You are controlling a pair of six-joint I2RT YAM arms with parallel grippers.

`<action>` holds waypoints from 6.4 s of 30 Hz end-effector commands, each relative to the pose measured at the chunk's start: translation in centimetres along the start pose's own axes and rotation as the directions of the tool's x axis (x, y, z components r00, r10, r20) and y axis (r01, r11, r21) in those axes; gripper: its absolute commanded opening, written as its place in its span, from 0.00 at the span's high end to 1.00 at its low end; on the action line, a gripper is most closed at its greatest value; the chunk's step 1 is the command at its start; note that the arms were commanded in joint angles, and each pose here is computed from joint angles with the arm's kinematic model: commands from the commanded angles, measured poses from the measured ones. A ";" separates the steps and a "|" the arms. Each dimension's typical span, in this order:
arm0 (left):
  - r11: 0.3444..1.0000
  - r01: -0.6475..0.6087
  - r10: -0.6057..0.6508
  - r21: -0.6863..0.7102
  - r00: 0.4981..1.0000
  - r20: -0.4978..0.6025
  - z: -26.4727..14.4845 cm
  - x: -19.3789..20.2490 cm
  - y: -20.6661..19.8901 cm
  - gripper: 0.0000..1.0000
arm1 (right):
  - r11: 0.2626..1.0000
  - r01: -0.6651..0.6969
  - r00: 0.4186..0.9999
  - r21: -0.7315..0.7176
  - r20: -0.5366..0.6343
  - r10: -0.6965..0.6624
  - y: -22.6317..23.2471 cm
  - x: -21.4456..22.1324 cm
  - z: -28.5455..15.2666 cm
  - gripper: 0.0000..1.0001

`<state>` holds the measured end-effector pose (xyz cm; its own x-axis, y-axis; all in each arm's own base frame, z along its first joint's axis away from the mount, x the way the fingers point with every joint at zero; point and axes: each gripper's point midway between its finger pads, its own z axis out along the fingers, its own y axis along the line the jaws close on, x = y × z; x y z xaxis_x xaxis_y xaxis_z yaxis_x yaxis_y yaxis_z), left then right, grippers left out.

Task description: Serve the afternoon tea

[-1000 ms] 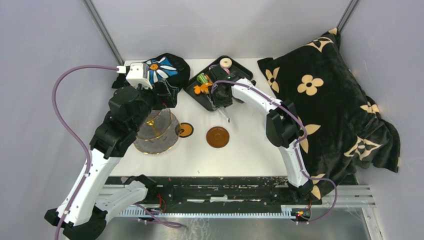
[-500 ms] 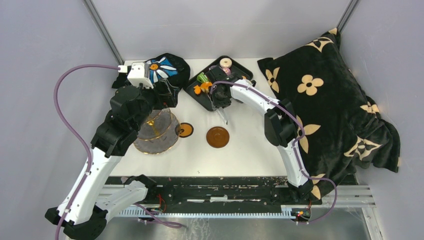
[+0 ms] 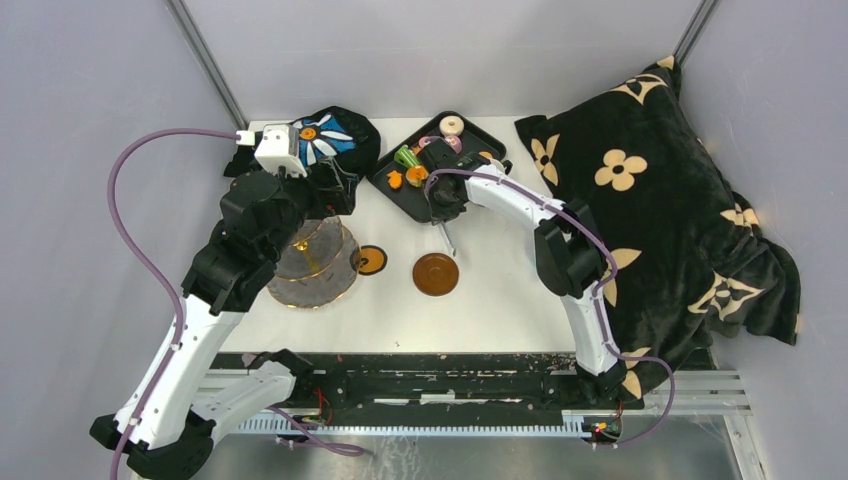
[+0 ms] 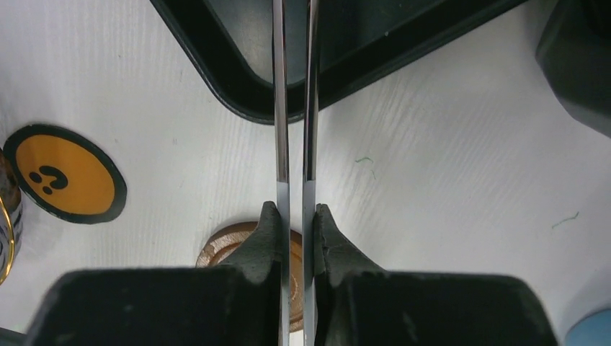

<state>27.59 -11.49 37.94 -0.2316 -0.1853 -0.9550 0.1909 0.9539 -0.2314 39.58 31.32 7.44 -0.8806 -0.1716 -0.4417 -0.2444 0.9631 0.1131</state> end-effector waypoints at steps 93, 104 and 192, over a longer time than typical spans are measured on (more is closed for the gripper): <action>0.936 0.305 -0.205 -0.178 0.879 0.430 -8.5 -14.9 4.1 0.01 | 0.576 0.617 0.787 -0.536 0.398 -0.472 23.4 5.2 -26.6 0.99; 0.934 0.305 -0.199 -0.185 0.876 0.439 -8.8 -15.0 4.4 0.01 | 0.596 0.601 0.799 -0.533 0.387 -0.460 23.8 4.9 -25.8 0.80; 0.991 0.123 -0.104 -0.048 0.951 0.292 -4.0 -12.4 0.1 0.01 | 0.975 0.212 0.929 -0.059 0.321 -0.183 0.2 -11.3 -9.0 0.74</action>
<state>26.84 -8.21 48.92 -0.0181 -0.3726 -0.9278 0.0789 0.9245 -0.3728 42.07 30.57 15.93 -0.7327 -0.3231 -0.5990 -0.4564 0.8861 0.0804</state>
